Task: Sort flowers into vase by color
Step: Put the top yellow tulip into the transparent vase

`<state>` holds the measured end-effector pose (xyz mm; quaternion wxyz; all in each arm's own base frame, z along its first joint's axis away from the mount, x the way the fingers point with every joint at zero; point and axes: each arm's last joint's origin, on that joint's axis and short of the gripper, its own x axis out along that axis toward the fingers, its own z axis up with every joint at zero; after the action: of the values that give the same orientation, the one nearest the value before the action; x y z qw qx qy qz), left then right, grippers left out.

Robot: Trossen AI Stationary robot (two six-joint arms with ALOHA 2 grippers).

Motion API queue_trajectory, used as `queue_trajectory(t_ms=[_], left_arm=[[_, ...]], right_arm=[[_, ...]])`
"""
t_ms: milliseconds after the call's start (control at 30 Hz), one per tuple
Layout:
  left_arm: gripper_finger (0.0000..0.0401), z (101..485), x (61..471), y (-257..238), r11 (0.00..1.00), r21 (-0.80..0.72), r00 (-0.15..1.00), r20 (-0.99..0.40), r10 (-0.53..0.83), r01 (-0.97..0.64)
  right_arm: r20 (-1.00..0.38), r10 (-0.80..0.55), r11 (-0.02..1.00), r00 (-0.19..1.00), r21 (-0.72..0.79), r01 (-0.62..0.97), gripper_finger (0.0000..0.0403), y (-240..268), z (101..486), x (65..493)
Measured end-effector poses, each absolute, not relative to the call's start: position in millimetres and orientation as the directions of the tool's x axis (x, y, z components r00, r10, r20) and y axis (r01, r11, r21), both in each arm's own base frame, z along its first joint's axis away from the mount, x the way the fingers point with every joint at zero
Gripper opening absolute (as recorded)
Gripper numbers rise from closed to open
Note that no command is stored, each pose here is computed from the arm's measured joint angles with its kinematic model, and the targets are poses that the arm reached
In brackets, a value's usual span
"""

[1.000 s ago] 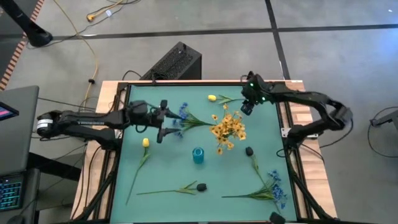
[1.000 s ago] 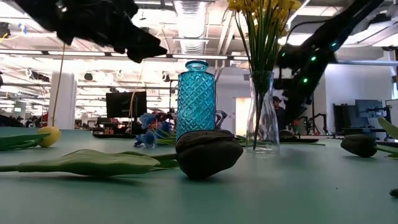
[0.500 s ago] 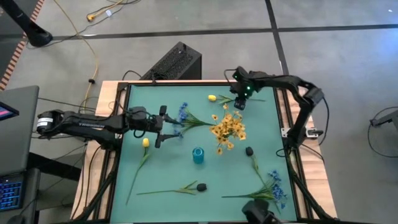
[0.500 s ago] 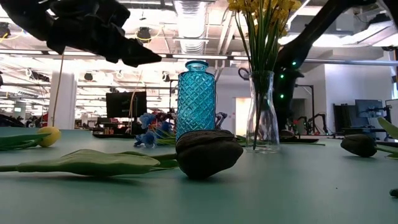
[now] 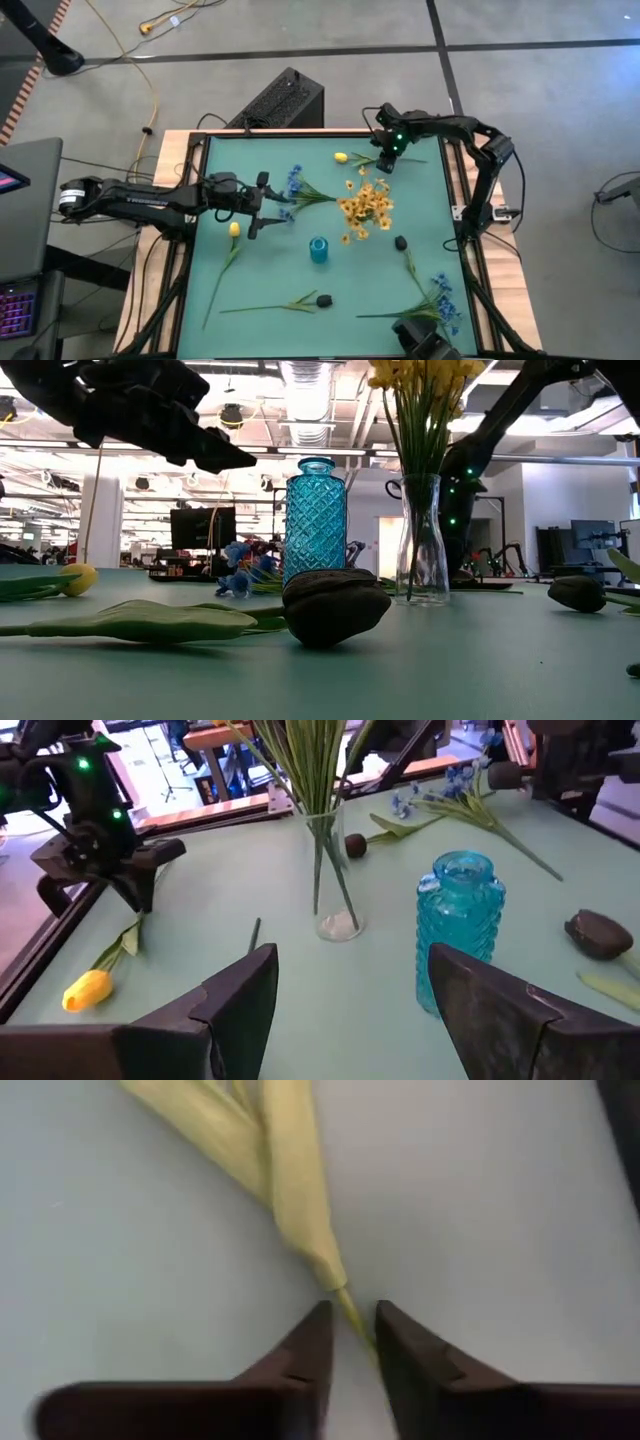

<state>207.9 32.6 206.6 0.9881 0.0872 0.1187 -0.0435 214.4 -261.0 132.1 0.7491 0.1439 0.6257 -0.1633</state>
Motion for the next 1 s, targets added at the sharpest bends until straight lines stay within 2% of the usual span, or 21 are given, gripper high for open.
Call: queue_trajectory(t_ms=[100,133,267,433,633,800,1000], left_arm=[[0.0247,208.4,208.3,32.6,0.984,0.148,0.972,-0.225,-0.065,0.100],[0.0247,208.9,208.4,32.6,0.985,0.144,0.973,-0.221,-0.064,0.098],[0.0247,209.0,208.5,32.7,0.988,0.125,0.973,-0.220,-0.064,0.093],[0.0247,210.2,208.8,32.8,0.992,0.091,0.976,-0.207,-0.064,0.084],[0.0247,213.9,209.5,32.8,0.993,0.087,0.984,-0.169,-0.062,0.078],[0.0247,214.7,209.8,32.9,0.994,0.076,0.985,-0.162,-0.062,0.075],[0.0247,214.6,209.7,32.9,0.994,0.077,0.985,-0.162,-0.062,0.075]], right_arm=[[-0.981,-0.071,0.904,0.179,0.013,0.427,0.0023,-260.3,138.7,212.5],[-0.980,-0.075,0.904,0.187,0.012,0.428,0.0016,-260.1,141.7,211.6],[-0.979,-0.068,0.890,0.191,0.027,0.455,0.0025,-253.1,156.9,205.1],[-0.948,-0.156,0.866,0.277,0.004,0.501,0.0018,-246.2,196.3,200.0],[-0.851,-0.215,0.868,0.478,0.057,0.493,0.0017,-229.0,243.2,199.7],[-0.767,-0.240,0.906,0.595,0.044,0.421,0.0019,-203.1,276.2,203.6],[-0.585,-0.344,0.907,0.735,-0.005,0.421,0.0017,-161.0,291.6,192.5]])
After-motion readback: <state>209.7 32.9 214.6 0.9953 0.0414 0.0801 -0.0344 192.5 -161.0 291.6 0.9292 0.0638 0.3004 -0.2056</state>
